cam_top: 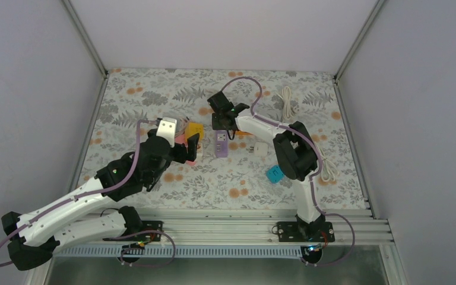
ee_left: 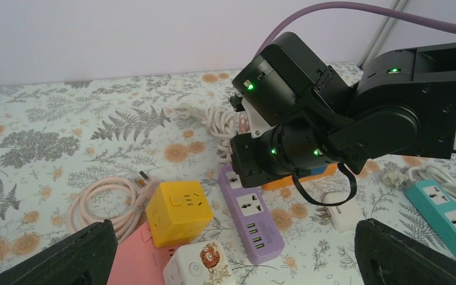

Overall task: Insert the plug
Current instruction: Insert the plug into the socket, then pick up the plug from the center of the board.

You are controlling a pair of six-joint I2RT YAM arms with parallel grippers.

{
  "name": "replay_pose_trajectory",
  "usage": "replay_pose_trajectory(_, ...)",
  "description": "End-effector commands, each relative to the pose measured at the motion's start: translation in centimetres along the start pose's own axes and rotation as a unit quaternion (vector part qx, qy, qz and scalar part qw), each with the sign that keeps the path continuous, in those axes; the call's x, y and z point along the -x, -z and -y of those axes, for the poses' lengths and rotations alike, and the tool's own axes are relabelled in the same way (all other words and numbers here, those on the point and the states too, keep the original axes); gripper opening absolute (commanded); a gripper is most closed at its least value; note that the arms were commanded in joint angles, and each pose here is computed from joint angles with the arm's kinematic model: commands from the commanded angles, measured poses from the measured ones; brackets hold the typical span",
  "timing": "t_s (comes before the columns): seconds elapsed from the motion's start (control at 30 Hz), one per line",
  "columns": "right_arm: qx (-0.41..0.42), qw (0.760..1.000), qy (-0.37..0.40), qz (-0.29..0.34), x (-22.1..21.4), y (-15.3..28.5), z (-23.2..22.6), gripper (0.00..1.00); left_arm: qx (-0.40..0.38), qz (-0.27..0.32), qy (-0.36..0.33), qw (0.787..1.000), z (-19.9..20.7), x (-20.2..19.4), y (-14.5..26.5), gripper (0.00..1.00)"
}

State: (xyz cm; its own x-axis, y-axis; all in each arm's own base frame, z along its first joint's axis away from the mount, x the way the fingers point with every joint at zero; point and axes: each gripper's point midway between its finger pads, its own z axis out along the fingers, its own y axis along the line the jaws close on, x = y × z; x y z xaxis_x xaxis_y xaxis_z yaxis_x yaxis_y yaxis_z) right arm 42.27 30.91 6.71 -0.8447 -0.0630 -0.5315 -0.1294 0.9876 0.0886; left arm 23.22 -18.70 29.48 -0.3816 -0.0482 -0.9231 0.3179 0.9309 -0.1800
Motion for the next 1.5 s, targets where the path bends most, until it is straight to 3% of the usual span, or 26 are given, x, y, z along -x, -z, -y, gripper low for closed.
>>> replay_pose_trajectory(0.0, -0.038, 0.99, 0.034, -0.13, -8.5, -4.5, 1.7, 0.1, 0.006, 0.009, 0.009, 1.0, -0.3, 0.8, 0.5, 1.0)
replay_pose_trajectory(0.13, -0.041, 0.992, 0.02, -0.117, -8.3, -3.8, 2.0, 0.17, 0.007, 0.007, 0.011, 1.0, -0.4, 0.5, 0.4, 1.0)
replay_pose_trajectory(0.37, 0.012, 0.999, 0.003, -0.031, -2.8, 1.2, 0.0, 0.45, 0.009, 0.003, 0.008, 1.0, -0.4, 0.2, 0.1, 1.0)
replay_pose_trajectory(0.47, 0.032, 0.999, -0.005, 0.0, -0.9, 3.8, -0.5, 0.65, 0.009, 0.002, 0.008, 1.0, -0.3, 0.1, 0.0, 1.0)
replay_pose_trajectory(0.6, 0.054, 0.998, -0.011, 0.023, 0.3, 6.4, -0.7, 0.74, 0.008, 0.002, 0.009, 1.0, -0.3, 0.1, -0.1, 1.0)
replay_pose_trajectory(0.83, 0.076, 0.993, -0.043, 0.08, 1.1, 11.7, 0.9, 0.76, 0.006, 0.002, 0.012, 1.0, -0.2, 0.1, -0.1, 1.0)
replay_pose_trajectory(1.07, 0.002, 0.984, -0.114, 0.137, -0.3, 15.8, 8.7, 0.69, -0.003, 0.01, 0.021, 1.0, -0.1, 0.2, 0.0, 1.0)
replay_pose_trajectory(1.3, -0.055, 0.977, -0.186, 0.087, -5.7, 14.5, 15.6, 0.63, -0.014, 0.01, 0.019, 1.0, 0.4, 0.2, -0.3, 1.0)
replay_pose_trajectory(1.47, -0.081, 0.965, -0.243, 0.052, -10.3, 13.7, 18.6, 0.68, -0.016, 0.006, 0.016, 1.0, 0.6, 0.0, -0.5, 1.0)
